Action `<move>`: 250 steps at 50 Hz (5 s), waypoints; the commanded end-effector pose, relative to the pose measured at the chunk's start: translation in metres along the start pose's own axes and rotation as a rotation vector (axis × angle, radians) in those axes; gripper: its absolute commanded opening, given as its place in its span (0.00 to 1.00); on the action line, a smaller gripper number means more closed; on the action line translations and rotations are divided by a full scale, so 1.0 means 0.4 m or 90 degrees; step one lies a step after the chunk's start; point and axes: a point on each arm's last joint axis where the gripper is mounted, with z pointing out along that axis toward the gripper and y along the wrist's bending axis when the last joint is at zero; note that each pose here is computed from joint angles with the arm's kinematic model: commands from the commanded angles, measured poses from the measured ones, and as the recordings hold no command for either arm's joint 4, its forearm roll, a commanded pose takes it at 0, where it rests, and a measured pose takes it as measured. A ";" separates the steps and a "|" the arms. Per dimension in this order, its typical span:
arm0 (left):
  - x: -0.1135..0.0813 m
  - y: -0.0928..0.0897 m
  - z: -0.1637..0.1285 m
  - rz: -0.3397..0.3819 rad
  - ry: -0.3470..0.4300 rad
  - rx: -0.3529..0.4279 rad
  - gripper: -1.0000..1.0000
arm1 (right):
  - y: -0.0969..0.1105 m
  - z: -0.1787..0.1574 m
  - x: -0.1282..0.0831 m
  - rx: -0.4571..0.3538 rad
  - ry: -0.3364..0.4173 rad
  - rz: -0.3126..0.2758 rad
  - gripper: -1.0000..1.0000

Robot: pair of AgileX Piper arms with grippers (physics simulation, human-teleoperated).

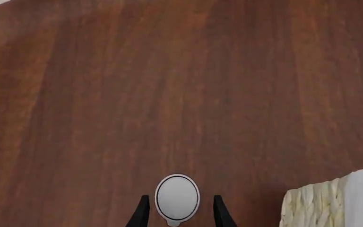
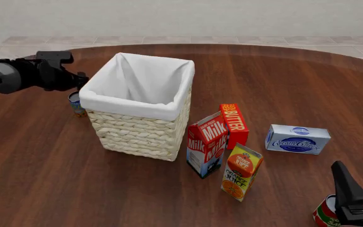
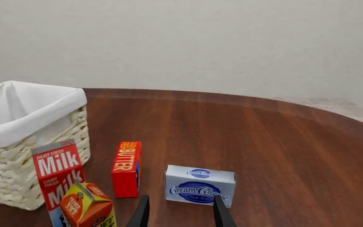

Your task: Pick up the alphabet soup and the tomato sauce, and put them in the basket.

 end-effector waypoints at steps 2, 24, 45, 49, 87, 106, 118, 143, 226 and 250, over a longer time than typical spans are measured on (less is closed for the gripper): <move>0.033 -0.007 0.040 -0.002 0.020 0.003 1.00 | 0.000 -0.001 0.000 -0.001 0.000 0.000 1.00; 0.054 -0.003 0.057 -0.007 0.028 0.001 1.00 | 0.000 -0.001 0.000 0.000 0.000 0.000 1.00; 0.098 0.019 0.081 -0.021 0.040 -0.008 1.00 | 0.000 -0.001 0.000 -0.001 0.000 0.000 1.00; 0.105 0.020 0.085 -0.022 0.042 -0.008 1.00 | 0.000 -0.001 0.000 0.000 0.000 0.000 1.00; 0.164 0.011 0.140 -0.029 0.067 -0.005 1.00 | -0.001 0.000 0.000 0.003 -0.001 0.000 1.00; 0.182 0.010 0.156 -0.036 0.071 -0.006 1.00 | 0.000 0.000 0.000 0.002 -0.001 0.001 1.00; 0.167 0.009 0.151 -0.027 0.064 -0.005 0.00 | -0.001 0.000 -0.001 0.002 -0.001 0.000 1.00; 0.084 -0.008 0.054 -0.020 0.016 0.002 0.00 | 0.000 -0.002 0.000 -0.001 -0.001 -0.001 1.00; -0.215 -0.146 -0.425 0.052 -0.209 0.076 0.00 | -0.001 -0.004 -0.001 0.003 -0.003 -0.003 1.00; -0.246 -0.260 -0.545 0.101 -0.250 0.147 0.00 | 0.000 -0.005 -0.001 0.001 -0.003 -0.002 1.00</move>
